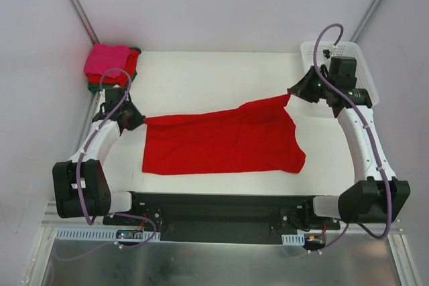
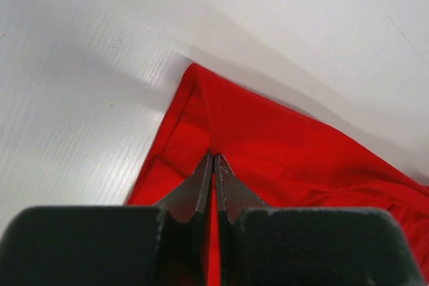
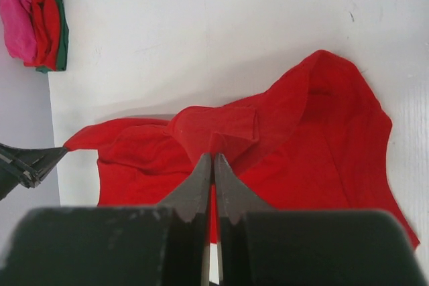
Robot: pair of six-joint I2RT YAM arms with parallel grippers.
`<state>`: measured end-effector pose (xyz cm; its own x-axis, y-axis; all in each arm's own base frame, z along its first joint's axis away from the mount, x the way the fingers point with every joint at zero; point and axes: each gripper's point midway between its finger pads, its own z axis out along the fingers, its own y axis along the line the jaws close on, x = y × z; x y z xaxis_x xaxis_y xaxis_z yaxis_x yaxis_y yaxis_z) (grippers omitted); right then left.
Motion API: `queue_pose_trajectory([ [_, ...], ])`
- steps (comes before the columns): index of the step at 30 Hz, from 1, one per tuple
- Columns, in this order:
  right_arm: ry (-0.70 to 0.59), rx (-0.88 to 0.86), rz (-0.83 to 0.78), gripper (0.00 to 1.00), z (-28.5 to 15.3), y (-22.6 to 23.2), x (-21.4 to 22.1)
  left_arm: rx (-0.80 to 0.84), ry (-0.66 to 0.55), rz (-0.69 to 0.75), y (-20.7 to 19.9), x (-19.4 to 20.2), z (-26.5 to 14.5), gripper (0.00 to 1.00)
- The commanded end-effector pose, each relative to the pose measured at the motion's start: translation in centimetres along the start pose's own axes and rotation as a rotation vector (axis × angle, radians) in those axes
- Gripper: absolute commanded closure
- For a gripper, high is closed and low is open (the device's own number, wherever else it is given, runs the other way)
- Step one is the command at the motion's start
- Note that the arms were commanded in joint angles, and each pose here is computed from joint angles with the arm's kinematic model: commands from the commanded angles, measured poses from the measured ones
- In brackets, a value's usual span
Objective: Fold and stack the t-shirts
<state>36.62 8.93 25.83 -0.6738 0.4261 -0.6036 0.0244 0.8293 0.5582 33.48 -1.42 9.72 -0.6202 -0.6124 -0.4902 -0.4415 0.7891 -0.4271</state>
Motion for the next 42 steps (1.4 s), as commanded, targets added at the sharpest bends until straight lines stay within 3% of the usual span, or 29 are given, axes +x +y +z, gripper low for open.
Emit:
queue_pose_trajectory([
  [1,-0.004,0.031,-0.021,0.99,-2.3,-0.7,1.4,0.016,-0.026,-0.002,-0.5,-0.8,-1.8,1.0],
  [7,0.047,0.07,-0.018,0.99,-2.7,-2.5,4.3,0.012,-0.062,0.007,-0.7,-1.8,-4.2,1.0],
  [19,0.021,0.144,-0.038,0.99,-4.8,-3.5,4.9,0.018,-0.062,0.002,-0.2,-1.9,-6.4,1.0],
  [27,-0.012,0.199,-0.053,0.98,-7.0,-3.7,4.5,0.026,-0.037,-0.003,0.2,-0.6,-6.6,1.0],
  [42,0.062,0.238,-0.04,0.99,-7.8,-4.9,7.1,0.068,0.019,-0.009,0.5,2.4,-8.5,1.0],
])
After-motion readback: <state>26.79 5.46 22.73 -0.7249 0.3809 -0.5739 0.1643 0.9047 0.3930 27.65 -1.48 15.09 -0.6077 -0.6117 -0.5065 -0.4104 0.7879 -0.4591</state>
